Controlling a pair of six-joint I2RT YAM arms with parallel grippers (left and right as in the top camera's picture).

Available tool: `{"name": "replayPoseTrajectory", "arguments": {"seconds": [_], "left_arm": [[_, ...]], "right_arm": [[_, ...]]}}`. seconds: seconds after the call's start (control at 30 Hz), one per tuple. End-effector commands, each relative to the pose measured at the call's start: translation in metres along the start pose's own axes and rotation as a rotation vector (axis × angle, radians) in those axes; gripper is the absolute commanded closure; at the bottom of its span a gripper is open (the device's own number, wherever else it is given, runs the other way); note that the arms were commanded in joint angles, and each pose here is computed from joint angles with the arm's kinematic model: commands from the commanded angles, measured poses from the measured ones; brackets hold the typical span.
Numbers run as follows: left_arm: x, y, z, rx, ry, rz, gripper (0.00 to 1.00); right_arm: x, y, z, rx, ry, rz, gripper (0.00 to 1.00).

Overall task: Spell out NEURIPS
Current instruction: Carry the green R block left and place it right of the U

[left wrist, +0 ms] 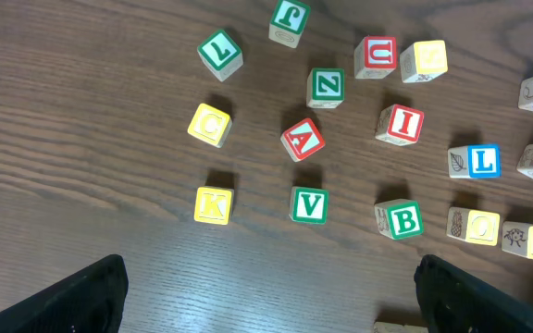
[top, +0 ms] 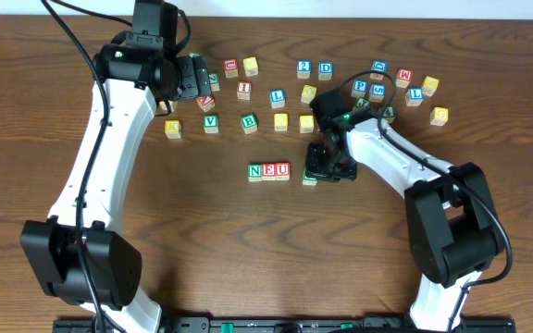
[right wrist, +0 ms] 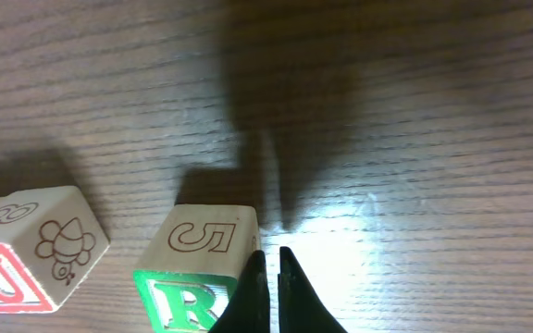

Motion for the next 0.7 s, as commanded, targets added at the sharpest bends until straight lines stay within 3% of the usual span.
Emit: {"name": "replayPoseTrajectory", "arguments": {"seconds": [0.0, 0.67], "left_arm": [[-0.0047, 0.002, 0.0011, -0.009, -0.009, -0.017, 0.02], [0.0009, -0.0038, 0.0028, -0.018, -0.011, 0.005, 0.02]], "right_arm": [[0.003, 0.0009, 0.0047, -0.006, -0.011, -0.003, 0.99], [-0.0003, 0.0005, 0.0109, -0.024, -0.017, -0.032, 0.99]]}}
Point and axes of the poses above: each gripper's point midway between its finger pads, its own y axis back along the fingers, its own z axis along the line the jaws close on, x = y × z, the point moved 8 cm from there along y, back along the fingers, and after that the axes turned 5 degrees about y, right-handed, at the moved point
